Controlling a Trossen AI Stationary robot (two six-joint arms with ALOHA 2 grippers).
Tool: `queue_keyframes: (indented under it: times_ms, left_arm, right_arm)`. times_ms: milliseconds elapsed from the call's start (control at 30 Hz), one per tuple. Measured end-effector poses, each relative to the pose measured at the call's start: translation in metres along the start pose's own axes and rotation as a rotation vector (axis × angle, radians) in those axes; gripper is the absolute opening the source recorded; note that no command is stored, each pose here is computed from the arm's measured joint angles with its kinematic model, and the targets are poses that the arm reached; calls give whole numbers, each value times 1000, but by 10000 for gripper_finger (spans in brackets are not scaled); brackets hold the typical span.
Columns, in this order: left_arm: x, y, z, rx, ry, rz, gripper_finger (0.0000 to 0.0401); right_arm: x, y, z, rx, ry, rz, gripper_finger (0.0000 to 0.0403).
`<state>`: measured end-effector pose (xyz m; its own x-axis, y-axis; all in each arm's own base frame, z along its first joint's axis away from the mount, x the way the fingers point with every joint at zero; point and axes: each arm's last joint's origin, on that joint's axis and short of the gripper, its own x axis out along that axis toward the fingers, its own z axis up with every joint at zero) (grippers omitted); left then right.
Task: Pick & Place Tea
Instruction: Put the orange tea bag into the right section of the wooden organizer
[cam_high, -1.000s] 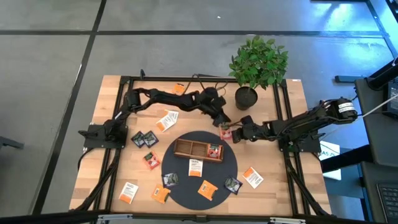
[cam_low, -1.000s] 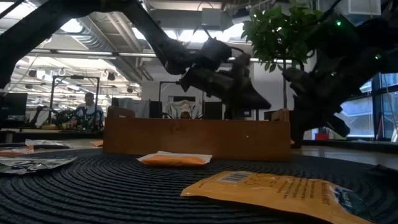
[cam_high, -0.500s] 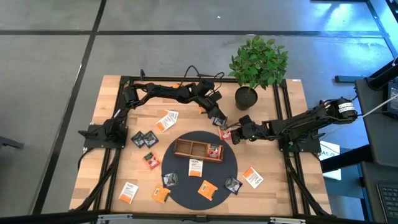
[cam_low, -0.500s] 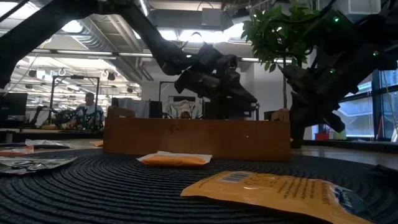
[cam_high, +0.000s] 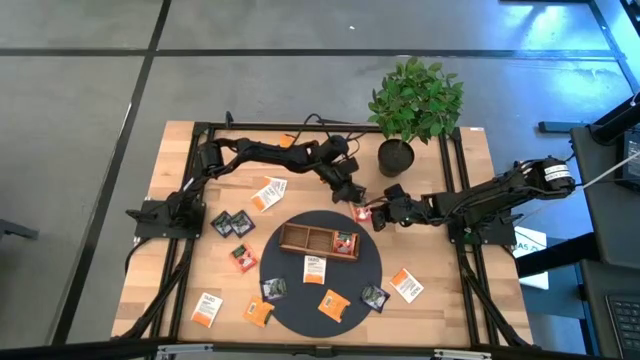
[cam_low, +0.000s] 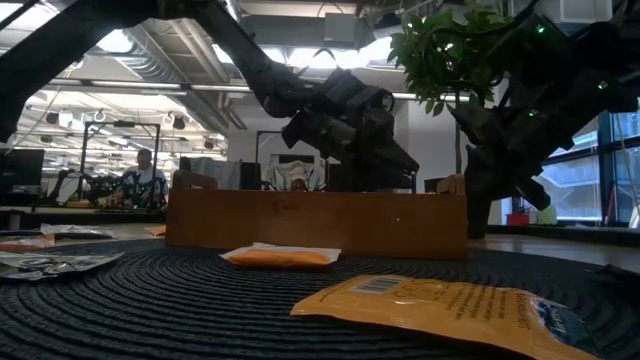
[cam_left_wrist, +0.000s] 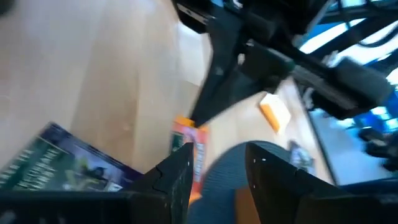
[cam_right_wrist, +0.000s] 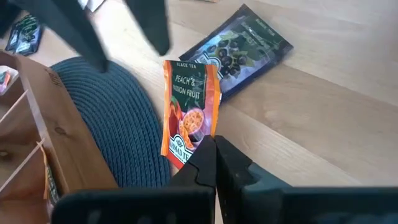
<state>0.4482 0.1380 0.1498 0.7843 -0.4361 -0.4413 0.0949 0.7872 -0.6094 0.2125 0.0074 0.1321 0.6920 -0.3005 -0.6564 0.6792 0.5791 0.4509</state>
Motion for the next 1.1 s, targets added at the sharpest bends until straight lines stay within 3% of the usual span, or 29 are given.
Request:
queue_keyframes:
  times_ms: [233, 667, 1100]
  left_arm:
    - [1, 3, 1, 34, -31, 129, 143]
    - [1, 4, -4, 10, 4, 140, 143]
    - [14, -12, -10, 102, 43, 109, 141]
  right_arm:
    - [0, 2, 1, -23, -13, 20, 0]
    - [0, 3, 2, -57, -18, 26, 0]
    - [0, 2, 3, -64, -46, 6, 0]
